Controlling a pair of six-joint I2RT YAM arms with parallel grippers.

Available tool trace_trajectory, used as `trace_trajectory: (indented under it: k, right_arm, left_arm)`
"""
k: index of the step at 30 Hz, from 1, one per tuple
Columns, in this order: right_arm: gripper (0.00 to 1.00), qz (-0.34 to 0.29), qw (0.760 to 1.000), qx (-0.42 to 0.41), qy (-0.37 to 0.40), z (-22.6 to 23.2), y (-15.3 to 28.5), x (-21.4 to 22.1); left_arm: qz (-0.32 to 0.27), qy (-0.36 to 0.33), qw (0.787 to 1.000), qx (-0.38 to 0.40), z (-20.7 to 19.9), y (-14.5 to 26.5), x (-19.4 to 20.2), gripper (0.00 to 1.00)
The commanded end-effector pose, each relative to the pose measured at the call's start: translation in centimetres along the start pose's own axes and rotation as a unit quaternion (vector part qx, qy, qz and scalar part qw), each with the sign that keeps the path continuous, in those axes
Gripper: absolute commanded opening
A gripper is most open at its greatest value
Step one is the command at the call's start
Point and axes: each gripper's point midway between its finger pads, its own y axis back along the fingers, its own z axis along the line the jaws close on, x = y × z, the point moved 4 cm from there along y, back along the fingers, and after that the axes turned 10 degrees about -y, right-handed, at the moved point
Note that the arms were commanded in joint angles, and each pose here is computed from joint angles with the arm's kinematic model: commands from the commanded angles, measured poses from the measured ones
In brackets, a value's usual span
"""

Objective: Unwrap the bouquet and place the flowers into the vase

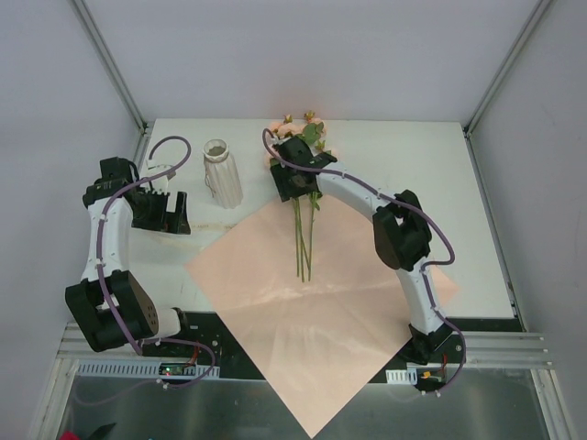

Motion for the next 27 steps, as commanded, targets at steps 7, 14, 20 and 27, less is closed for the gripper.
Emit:
trace_trajectory:
  k: [7, 14, 20, 27]
  right_arm:
    - [0.52, -0.014, 0.999, -0.048, -0.004, 1.1, -1.7, -1.0]
    - [0.52, 0.002, 0.999, -0.037, -0.016, 0.5, -3.2, -1.0]
    - [0.45, 0.012, 0.999, -0.041, -0.020, 0.2, -4.1, -0.6]
    - [0.12, 0.026, 0.998, -0.054, -0.032, 0.5, -4.4, 0.2]
  left_arm:
    - [-0.014, 0.029, 0.999, -0.025, 0.9, -0.2, -0.4, 0.99]
    - [-0.013, 0.042, 0.999, -0.030, 1.5, -0.2, -0.1, 0.99]
    - [-0.020, 0.039, 0.999, -0.028, 1.2, 0.1, 0.0, 0.99]
    - [-0.026, 0.036, 0.999, -0.023, 0.9, 0.2, 0.2, 0.99]
